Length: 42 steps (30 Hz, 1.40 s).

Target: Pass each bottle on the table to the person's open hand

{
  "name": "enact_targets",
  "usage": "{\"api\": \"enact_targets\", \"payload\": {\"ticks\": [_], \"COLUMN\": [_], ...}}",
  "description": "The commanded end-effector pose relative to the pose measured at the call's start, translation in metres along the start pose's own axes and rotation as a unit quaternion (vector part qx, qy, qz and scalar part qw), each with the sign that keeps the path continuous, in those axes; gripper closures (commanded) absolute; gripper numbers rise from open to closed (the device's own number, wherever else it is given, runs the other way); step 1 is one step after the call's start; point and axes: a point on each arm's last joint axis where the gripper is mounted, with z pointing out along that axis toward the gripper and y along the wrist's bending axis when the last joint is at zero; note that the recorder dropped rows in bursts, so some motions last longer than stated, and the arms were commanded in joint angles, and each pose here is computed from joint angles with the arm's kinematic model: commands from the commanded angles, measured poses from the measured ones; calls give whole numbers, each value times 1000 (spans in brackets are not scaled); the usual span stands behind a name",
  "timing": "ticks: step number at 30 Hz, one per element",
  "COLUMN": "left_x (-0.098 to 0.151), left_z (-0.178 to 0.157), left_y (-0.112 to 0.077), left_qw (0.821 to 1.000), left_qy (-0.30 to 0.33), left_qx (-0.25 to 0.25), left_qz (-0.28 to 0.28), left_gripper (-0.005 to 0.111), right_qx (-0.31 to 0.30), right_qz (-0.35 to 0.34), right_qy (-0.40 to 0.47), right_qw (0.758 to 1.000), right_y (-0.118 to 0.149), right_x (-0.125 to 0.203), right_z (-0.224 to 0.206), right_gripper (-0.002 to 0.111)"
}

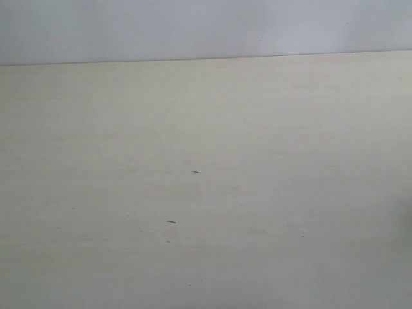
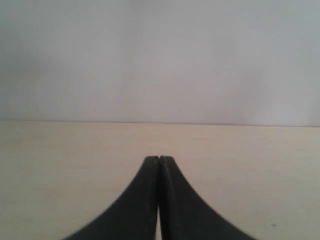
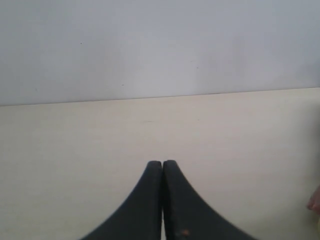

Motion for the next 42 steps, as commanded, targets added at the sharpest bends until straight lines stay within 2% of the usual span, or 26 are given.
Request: {"api": "enact_targets", "payload": {"ticks": [1, 6, 10, 16, 42], "left_x": [10, 45, 56, 63, 62], "left_z": [2, 10, 12, 13, 13], "left_y": [3, 8, 9, 10, 10], "left_qw": [1000, 997, 995, 994, 995], "left_qy": [19, 73, 92, 103, 96], "left_qx": [-19, -26, -28, -29, -29], "left_qz": [-2, -6, -7, -8, -8], "left_gripper": [104, 104, 104, 104, 104], "right_qx": [-1, -1, -1, -1, -1], "right_qz": [0, 0, 0, 0, 0], "right_qy": [-3, -3, -3, -3, -3], "right_qw": [1000, 1000, 1000, 1000, 1000], "right_y": [0, 0, 0, 0, 0], "right_x": [1, 1, 1, 1, 1], "right_z": [0, 0, 0, 0, 0], "right_gripper": [108, 108, 108, 108, 108]}}
